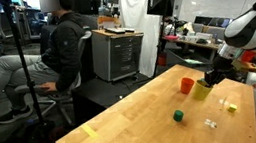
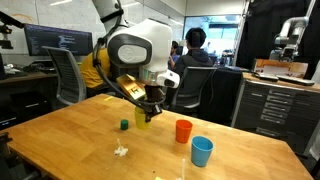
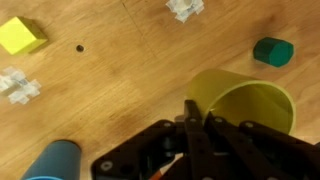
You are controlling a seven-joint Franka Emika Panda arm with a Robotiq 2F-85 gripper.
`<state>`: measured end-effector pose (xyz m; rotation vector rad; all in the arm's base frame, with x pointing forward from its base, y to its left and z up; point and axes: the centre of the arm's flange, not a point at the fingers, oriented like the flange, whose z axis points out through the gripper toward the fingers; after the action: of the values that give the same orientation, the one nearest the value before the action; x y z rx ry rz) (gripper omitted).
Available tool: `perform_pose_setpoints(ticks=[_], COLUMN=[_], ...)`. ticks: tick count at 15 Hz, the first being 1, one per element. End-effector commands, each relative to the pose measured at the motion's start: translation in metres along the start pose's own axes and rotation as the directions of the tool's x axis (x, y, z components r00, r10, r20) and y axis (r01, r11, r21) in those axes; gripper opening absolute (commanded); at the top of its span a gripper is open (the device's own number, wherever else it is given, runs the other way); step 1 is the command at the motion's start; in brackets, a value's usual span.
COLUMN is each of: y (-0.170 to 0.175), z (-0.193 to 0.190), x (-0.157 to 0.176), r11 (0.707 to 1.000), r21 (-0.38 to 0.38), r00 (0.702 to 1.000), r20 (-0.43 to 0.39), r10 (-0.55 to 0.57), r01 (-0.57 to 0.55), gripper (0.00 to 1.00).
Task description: Stack the cups into the orange cup
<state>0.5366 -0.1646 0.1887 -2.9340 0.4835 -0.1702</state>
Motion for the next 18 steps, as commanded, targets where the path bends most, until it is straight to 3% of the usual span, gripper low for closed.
perform_pose_setpoints(ticks=[1,12,18], y=[0.001,0.041,0.064], z=[-0.054,-0.160,-0.182], x=[0.009,0.063,0.093], r11=[0.999,0.996,0.995], r21=[-0.016,0.001,-0.004], r00=[0.999,0.996,0.994], r20=[0.015,-0.005,-0.033], r10=[0.032,0.086,0.104], r01=[-0.032,-0.086,-0.105], gripper=[0.03,0.03,0.03])
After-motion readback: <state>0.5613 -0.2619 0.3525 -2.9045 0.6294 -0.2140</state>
